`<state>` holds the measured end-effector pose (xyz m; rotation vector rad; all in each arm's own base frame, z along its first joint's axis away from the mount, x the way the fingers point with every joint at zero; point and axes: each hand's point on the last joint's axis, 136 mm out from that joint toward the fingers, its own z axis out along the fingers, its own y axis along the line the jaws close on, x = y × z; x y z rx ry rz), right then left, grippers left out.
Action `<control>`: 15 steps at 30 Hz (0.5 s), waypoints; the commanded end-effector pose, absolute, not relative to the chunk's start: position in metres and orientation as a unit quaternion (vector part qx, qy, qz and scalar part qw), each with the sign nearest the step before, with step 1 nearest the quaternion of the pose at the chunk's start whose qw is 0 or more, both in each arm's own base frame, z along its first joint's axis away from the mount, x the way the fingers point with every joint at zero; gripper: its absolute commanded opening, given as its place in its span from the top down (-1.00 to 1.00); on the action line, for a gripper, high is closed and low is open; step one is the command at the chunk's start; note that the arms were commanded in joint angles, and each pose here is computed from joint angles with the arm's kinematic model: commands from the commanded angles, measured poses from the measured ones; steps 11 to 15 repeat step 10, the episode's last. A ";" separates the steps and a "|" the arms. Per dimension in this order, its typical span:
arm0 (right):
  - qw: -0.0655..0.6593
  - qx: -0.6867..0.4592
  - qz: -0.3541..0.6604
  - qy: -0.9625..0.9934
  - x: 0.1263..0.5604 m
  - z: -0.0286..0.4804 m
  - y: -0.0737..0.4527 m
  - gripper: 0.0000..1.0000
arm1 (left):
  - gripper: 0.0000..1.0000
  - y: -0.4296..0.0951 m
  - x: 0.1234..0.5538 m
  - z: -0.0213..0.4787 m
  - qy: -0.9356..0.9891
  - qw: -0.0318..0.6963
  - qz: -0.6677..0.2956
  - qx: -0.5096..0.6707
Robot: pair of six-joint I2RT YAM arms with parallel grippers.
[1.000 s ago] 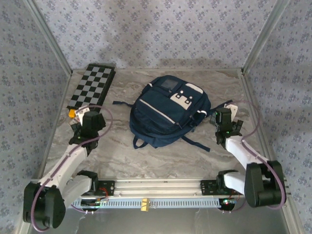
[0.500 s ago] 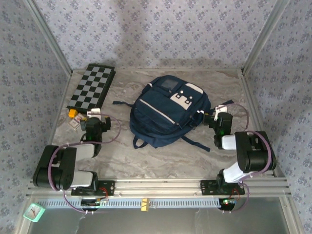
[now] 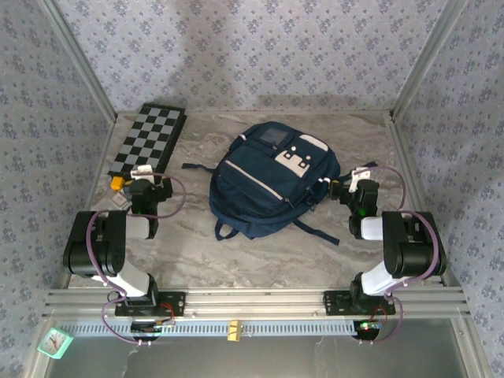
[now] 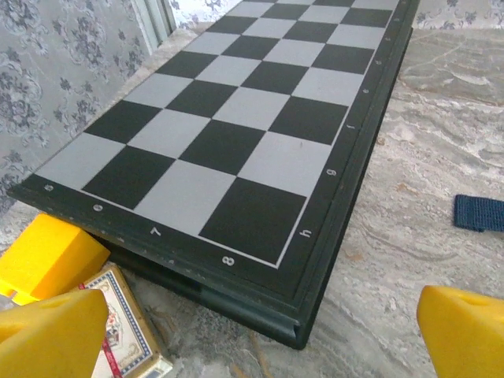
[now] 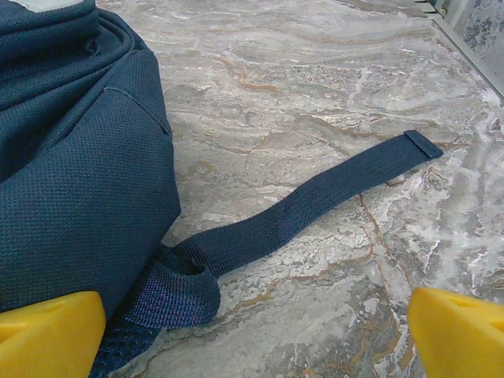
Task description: Pack the student bag
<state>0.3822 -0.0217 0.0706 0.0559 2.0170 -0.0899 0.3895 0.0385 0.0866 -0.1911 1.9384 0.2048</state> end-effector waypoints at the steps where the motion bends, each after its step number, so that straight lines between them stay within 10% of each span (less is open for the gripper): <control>1: 0.551 0.013 -0.034 0.834 0.391 0.085 -0.019 -1.00 | -1.00 0.033 0.392 0.091 0.820 0.562 0.067 -0.082; 15: 0.550 0.013 -0.033 0.834 0.391 0.084 -0.018 -1.00 | -1.00 0.031 0.393 0.091 0.822 0.562 0.063 -0.075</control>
